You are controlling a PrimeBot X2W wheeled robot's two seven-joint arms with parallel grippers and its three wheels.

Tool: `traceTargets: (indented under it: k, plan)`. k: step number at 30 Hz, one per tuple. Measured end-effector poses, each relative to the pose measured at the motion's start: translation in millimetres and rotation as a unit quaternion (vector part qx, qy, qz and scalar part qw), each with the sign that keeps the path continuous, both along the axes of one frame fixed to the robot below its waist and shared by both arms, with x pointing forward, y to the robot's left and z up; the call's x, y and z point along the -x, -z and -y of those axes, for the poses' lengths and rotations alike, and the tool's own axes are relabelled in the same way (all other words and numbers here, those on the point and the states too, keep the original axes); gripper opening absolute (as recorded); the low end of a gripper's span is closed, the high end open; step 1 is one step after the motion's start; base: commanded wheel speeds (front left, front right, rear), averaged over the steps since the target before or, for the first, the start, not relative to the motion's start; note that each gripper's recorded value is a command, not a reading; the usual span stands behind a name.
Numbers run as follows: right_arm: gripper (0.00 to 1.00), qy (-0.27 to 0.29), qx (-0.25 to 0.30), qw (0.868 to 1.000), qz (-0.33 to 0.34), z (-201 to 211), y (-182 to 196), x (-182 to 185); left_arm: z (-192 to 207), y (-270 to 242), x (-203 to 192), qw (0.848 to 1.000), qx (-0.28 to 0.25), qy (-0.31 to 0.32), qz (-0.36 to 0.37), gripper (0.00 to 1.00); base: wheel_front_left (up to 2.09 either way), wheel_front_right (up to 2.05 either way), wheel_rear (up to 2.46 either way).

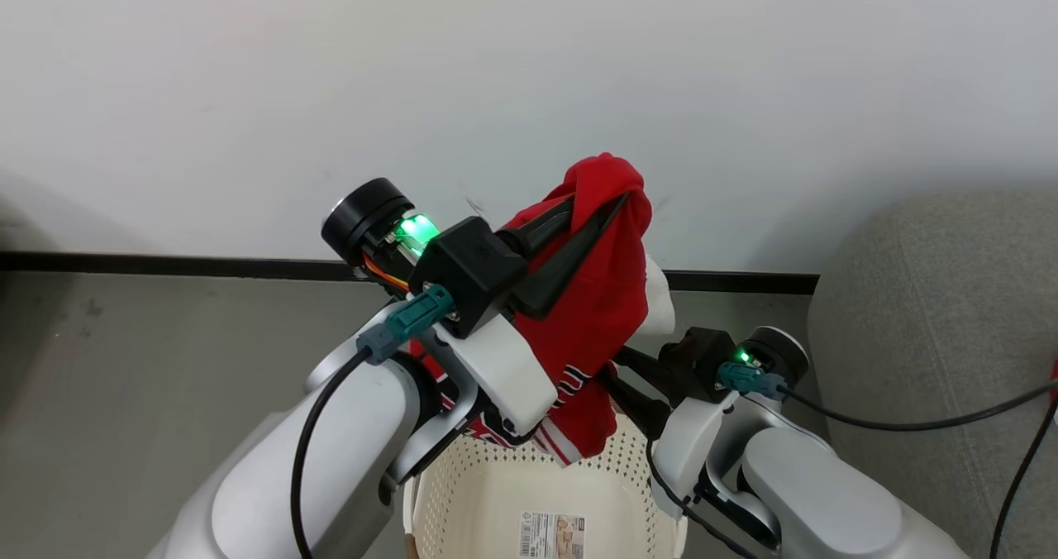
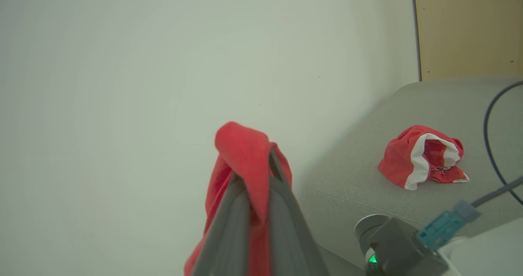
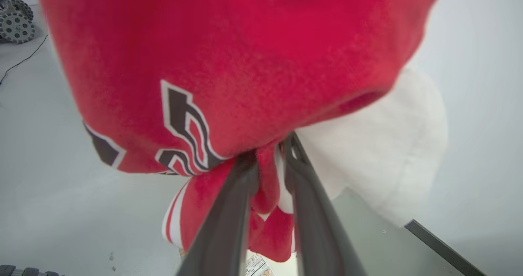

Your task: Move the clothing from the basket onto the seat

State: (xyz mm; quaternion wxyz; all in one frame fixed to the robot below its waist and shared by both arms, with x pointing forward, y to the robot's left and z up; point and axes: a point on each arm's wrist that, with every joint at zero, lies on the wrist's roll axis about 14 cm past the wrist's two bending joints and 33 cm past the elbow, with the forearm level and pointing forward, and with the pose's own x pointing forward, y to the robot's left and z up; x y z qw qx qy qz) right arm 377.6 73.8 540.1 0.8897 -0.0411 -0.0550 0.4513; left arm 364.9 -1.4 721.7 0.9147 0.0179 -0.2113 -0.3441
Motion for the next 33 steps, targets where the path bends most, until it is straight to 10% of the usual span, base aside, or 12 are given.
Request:
traceTargets:
  k: [3, 13, 25, 30, 32, 33]
  plan:
    - [0.00, -0.004, 0.000, 1.000, 0.006, -3, -4, -2, -1, 0, 1, 1.000, 0.001, -0.001, 0.000, 0.00, 0.00, 0.00, 0.00]
    - [0.00, 0.016, -0.011, 1.000, 0.014, 13, -13, -10, -14, 16, -11, 0.999, 0.014, -0.027, -0.035, 0.00, 0.00, 0.00, 0.00]
    - [0.00, 0.192, -0.055, 0.978, 0.054, 146, -51, -56, -16, 77, -18, 0.989, 0.052, -0.042, -0.135, 0.00, 0.00, 0.00, 0.00]
    - [0.00, 0.236, -0.055, 0.967, 0.081, 184, -65, -57, -4, 83, -15, 0.986, 0.071, -0.026, -0.149, 0.46, 0.00, 0.00, 0.00]
    - [0.00, 0.250, -0.058, 0.962, 0.091, 196, -72, -54, 4, 84, -13, 0.985, 0.078, -0.015, -0.151, 0.93, 0.00, 0.00, 0.00]
    - [0.00, 0.256, -0.060, 0.960, 0.096, 201, -75, -54, 7, 84, -11, 0.985, 0.081, -0.011, -0.151, 1.00, 0.00, 0.00, 0.00]
